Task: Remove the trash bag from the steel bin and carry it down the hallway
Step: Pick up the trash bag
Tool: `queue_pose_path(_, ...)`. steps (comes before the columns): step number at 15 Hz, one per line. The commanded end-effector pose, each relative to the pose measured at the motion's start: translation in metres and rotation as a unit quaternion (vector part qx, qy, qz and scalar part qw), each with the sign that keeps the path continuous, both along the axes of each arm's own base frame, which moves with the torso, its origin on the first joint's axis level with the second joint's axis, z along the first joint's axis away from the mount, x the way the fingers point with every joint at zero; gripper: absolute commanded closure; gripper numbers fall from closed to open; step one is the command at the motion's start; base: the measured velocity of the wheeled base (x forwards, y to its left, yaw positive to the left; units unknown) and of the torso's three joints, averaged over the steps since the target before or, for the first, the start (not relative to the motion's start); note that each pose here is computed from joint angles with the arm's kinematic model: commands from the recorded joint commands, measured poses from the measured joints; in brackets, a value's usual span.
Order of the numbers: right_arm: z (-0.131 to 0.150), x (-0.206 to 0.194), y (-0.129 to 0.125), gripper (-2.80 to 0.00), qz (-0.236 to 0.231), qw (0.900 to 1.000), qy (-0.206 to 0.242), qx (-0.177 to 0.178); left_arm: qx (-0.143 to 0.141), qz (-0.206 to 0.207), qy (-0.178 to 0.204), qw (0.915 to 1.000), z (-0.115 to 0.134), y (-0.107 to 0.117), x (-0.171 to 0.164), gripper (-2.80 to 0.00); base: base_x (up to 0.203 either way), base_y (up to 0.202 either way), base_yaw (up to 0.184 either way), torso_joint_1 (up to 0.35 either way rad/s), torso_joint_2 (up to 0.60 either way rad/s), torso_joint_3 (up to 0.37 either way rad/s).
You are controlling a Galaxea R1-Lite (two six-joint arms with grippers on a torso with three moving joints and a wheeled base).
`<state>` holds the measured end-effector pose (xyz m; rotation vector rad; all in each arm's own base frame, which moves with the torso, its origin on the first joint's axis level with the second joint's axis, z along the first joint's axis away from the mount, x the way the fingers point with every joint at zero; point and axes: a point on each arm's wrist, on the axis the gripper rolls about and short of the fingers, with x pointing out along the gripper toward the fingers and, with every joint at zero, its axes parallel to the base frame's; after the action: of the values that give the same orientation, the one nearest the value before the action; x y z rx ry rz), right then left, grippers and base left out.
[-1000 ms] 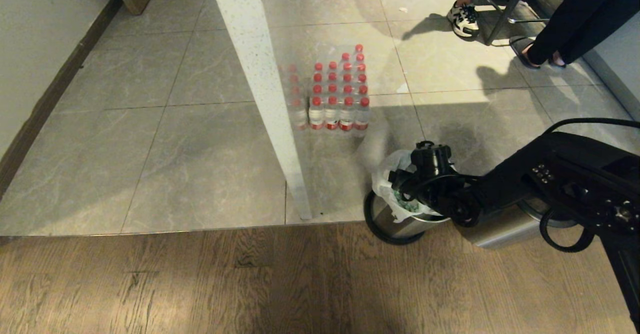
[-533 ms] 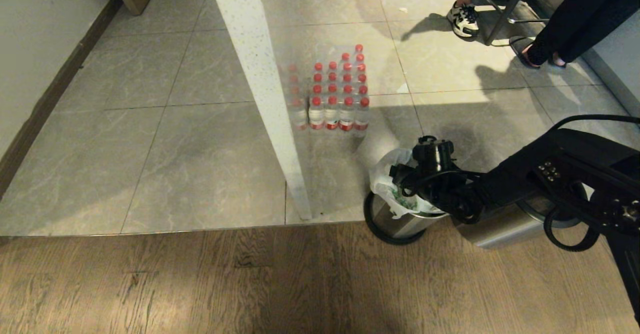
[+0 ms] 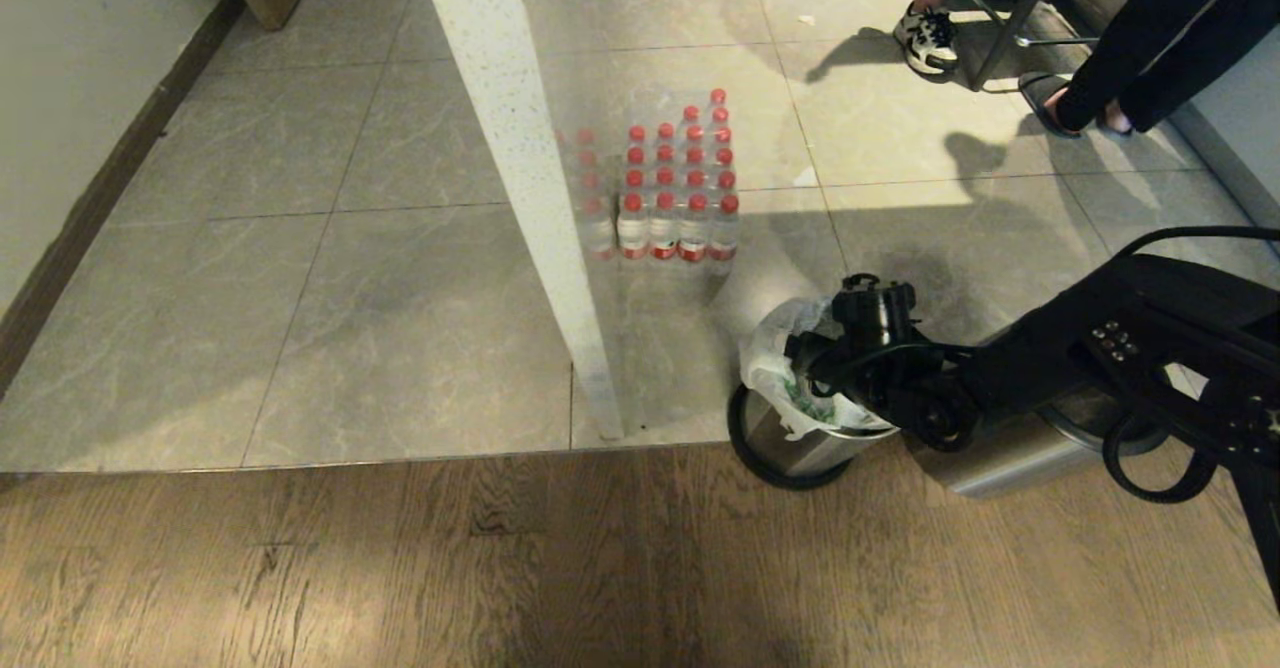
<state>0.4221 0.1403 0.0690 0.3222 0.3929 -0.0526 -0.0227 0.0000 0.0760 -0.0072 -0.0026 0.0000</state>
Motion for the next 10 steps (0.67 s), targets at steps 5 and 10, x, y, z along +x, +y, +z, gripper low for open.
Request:
queue_pose_path(5,-0.012,-0.009,-0.002,-2.80,0.004,0.999,0.025,-0.021,0.000,0.000,-0.001,1.0000,0.000,0.000,0.000,0.00,0.000,0.000,0.000,0.000,0.00,0.000)
queue_pose_path(10,-0.022,-0.008,-0.003,-2.80,0.004,0.999,0.035,-0.024,0.000,0.000,0.000,1.0000,0.000,0.000,0.000,0.00,0.000,0.000,0.000,0.000,0.00,0.000)
